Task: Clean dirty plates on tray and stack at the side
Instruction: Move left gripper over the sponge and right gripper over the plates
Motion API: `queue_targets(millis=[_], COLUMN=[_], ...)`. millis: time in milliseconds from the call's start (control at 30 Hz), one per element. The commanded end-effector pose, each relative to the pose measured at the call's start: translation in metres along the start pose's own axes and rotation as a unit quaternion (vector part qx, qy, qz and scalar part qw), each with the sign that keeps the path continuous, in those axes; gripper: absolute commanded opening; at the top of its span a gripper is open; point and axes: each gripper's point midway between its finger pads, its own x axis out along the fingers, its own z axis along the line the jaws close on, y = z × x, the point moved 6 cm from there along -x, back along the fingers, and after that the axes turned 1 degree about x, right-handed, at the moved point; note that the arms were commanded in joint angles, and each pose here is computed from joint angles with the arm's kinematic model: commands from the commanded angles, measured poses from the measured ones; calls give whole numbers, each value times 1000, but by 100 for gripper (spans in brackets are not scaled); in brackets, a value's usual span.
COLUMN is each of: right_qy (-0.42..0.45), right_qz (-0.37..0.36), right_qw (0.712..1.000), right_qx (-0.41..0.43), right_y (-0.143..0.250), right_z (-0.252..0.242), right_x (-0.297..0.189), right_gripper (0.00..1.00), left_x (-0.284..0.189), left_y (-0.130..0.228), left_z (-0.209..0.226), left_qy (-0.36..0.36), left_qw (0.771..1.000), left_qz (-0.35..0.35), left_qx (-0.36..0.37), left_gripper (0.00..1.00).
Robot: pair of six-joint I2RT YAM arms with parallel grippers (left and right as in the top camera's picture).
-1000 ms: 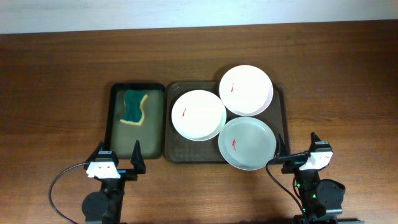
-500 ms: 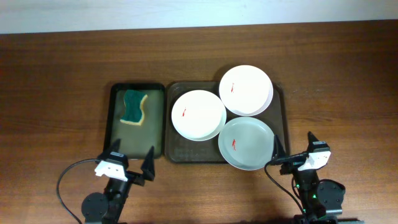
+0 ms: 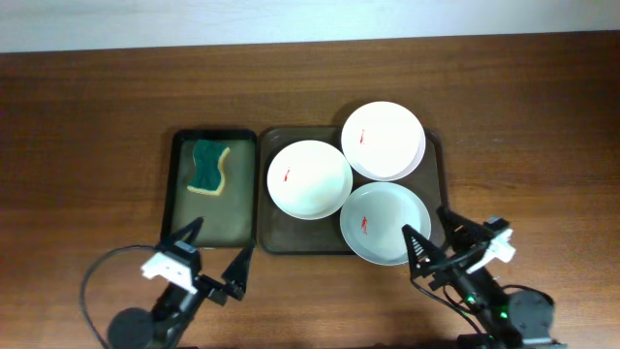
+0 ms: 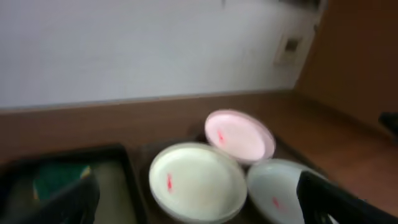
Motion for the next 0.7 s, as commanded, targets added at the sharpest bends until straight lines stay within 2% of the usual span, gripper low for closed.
queue_targets(millis=[0, 67, 133, 233, 267, 367, 467, 533, 600, 633, 667], right_qy=[-13, 14, 43, 102, 129, 161, 182, 195, 196, 196, 199], right_qz=[7, 56, 126, 266, 314, 384, 442, 483, 512, 526, 533], right_qw=[1000, 998, 991, 958, 939, 903, 866, 837, 818, 810, 807], right_qx=[-12, -14, -11, 31, 57, 106, 148, 171, 173, 167, 157], right_y=[-49, -69, -82, -99, -107, -119, -100, -80, -62, -51, -46], right_z=[35, 43, 46, 43, 38, 23, -6, -23, -32, -33, -34], right_x=[-2, 4, 13, 30, 40, 74, 103, 113, 124, 132, 136], right_gripper=[98, 98, 98, 98, 98, 98, 99, 86, 73, 58, 48], left_x=[-16, -16, -9, 19, 31, 68, 95, 108, 119, 129, 134], left_y=[-78, -116, -138, -159, -160, -149, -116, -91, -71, -58, -47], left_z=[-13, -18, -15, 4, 11, 32, 51, 66, 77, 85, 91], left_qy=[-28, -31, -45, -72, -71, -63, -62, -75, -80, -83, -87], left_qw=[999, 999, 998, 985, 978, 943, 901, 873, 852, 841, 831], left_qz=[-17, 4, 37, 155, 198, 325, 418, 469, 501, 518, 531], left_qx=[0, 11, 31, 24, 15, -45, -95, -114, -127, -133, -140], left_gripper=[99, 100, 99, 99, 99, 99, 99, 99, 84, 55, 38])
